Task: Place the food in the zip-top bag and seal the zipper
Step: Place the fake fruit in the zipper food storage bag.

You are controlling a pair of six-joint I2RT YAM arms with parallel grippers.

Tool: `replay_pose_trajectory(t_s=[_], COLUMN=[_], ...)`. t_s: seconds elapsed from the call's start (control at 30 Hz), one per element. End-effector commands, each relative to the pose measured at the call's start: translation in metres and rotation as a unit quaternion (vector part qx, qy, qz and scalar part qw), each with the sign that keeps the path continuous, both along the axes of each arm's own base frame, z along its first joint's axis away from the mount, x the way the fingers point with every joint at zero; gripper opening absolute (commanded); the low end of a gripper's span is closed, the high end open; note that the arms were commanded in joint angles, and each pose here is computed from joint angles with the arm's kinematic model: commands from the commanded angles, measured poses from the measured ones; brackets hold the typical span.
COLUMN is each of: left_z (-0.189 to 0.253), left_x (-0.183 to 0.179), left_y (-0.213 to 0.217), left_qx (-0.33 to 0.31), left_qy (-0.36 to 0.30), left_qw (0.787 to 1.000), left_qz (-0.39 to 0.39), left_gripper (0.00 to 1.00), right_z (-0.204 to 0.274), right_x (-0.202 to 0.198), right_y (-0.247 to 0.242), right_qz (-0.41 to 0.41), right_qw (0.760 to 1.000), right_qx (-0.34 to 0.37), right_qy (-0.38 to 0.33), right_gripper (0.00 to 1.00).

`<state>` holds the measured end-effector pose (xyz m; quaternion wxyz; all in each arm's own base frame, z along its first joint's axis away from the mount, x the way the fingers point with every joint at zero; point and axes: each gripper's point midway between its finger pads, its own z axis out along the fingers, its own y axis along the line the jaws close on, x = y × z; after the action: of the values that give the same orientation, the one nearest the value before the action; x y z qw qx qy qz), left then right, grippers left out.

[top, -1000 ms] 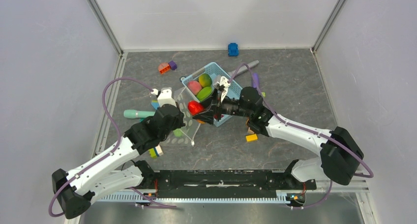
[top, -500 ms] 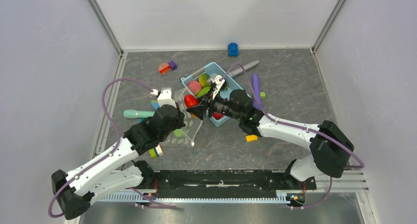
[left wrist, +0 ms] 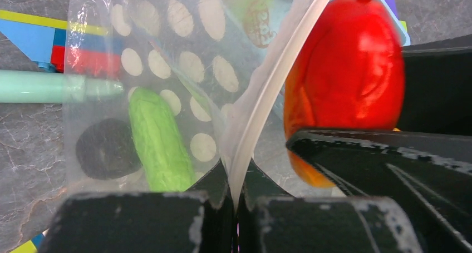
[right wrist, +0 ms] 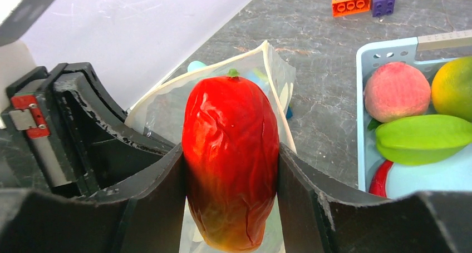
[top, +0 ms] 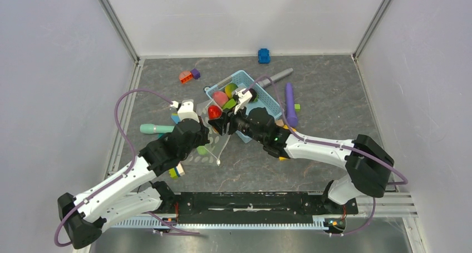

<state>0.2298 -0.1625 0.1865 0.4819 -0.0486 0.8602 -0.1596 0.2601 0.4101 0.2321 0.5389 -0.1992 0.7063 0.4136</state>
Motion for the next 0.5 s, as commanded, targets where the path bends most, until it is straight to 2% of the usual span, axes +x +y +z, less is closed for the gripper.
replay_pose_trajectory(t_s=[0.0,0.13,0.2,0.3,0.33,0.47], left_z=[0.013,0.014,0.015,0.016,0.016,0.017], left_x=[0.004,0.003,0.002,0.002,0.002,0.002], left_y=[-0.003,-0.003,-0.002,0.0,0.0,0.0], left_qx=[-0.016,-0.019,-0.02,-0.021,-0.022,-0.022], left_qy=[-0.025,-0.027,-0.029,-0.031,-0.031,-0.032], left_qw=[1.0,0.999,0.999,0.999,0.999,0.999], left_qz=[-0.007,-0.007,-0.006,-0.003,-0.003,-0.003], left_gripper=[0.02,0.02,0.02,0.02,0.02,0.02], right_z=[0.018,0.016,0.018,0.022,0.023,0.03], right_x=[0.009,0.009,0.011,0.01,0.011,0.008], right_y=[0.009,0.012,0.011,0.009,0.009,0.008], right_qz=[-0.03,-0.033,-0.038,-0.038,-0.038,-0.032], right_qw=[0.999,0.999,0.999,0.999,0.999,0.999], right_qx=[0.015,0.007,0.004,0.003,0.001,-0.001], right_qy=[-0.007,-0.004,-0.006,-0.012,-0.015,-0.026], right_gripper=[0.38,0.54,0.73,0.85,0.97,0.98])
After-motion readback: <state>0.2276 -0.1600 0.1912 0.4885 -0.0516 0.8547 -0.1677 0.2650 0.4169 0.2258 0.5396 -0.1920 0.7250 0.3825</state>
